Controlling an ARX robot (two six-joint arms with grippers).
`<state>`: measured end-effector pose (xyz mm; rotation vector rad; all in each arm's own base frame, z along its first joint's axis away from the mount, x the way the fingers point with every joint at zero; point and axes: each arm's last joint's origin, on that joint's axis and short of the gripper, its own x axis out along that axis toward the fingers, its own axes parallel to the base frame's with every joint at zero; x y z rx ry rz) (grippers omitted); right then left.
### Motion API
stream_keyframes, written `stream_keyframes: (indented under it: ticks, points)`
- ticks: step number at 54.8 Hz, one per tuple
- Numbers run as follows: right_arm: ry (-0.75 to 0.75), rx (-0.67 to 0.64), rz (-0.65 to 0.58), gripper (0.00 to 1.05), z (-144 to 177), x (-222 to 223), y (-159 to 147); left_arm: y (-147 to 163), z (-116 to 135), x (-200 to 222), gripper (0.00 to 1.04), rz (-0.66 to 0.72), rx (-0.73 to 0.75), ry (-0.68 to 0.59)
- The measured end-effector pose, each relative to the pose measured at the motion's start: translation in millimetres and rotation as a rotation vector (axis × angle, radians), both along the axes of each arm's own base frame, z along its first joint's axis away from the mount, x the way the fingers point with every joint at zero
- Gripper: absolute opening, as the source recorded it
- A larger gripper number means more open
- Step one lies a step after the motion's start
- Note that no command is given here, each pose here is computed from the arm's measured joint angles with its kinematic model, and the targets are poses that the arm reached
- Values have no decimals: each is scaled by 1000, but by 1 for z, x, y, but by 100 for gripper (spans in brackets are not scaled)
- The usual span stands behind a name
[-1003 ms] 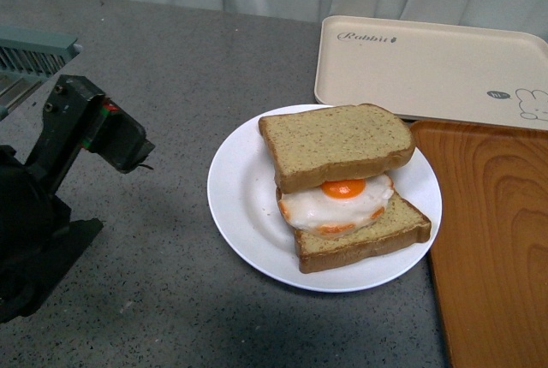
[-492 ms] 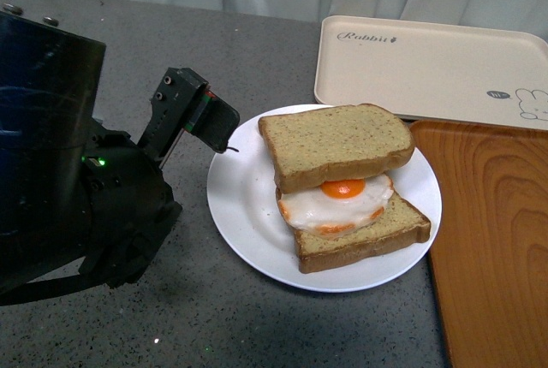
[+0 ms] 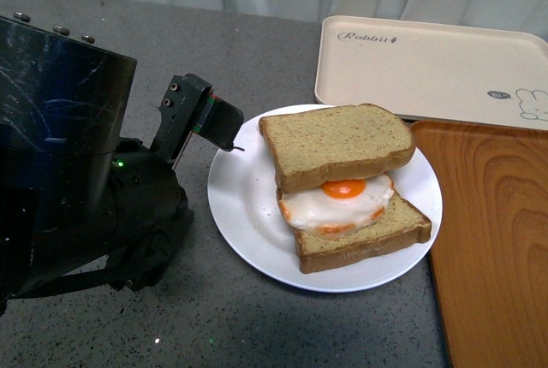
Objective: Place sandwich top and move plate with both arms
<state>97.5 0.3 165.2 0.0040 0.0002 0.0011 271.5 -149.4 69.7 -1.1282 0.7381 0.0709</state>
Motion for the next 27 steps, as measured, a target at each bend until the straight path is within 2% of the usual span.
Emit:
stream_keyframes:
  ticks: [23, 27]
  points:
    - [0, 0, 0, 96, 0, 0, 0, -9, -2, -8, 98, 10, -37, 35]
    - [0, 0, 0, 96, 0, 0, 0, -8, -3, -8, 89, 16, -31, 44]
